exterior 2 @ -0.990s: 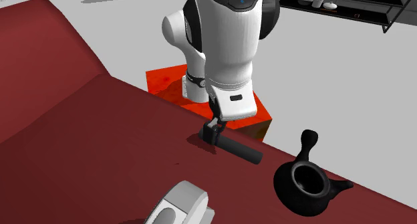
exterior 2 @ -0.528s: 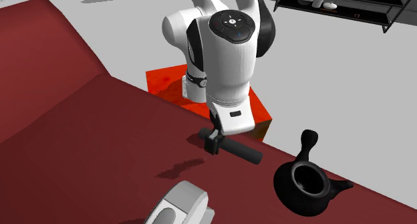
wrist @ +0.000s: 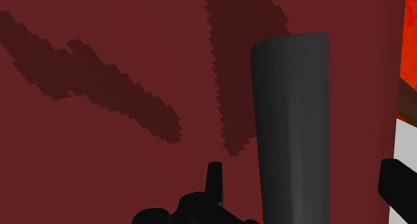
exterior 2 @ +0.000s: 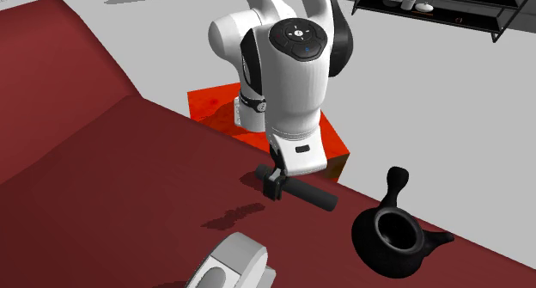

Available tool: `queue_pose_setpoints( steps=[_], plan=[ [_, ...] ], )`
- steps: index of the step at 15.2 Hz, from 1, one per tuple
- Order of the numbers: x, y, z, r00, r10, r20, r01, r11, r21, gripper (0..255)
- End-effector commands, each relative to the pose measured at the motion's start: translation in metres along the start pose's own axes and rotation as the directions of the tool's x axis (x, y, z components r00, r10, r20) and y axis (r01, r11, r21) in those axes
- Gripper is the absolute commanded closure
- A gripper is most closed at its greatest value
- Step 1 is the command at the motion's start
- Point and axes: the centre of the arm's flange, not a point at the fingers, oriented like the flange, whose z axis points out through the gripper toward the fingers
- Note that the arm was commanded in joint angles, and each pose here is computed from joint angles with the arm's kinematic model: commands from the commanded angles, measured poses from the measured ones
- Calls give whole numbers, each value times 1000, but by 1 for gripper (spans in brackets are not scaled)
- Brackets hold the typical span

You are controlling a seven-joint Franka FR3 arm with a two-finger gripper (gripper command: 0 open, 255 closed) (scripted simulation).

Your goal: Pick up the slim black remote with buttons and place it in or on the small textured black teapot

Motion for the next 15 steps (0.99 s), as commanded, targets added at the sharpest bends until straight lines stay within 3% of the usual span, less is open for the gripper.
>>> queue_pose_setpoints(
  steps=[1, 10, 15],
  plan=[
    [0, 0, 0, 1000, 0, 0, 0, 1000, 0, 255],
    [0, 0, 0, 1000, 0, 0, 0, 1000, 0, 255],
    [0, -1, -26, 1000, 0, 0, 0, 1000, 0, 255]
  ],
)
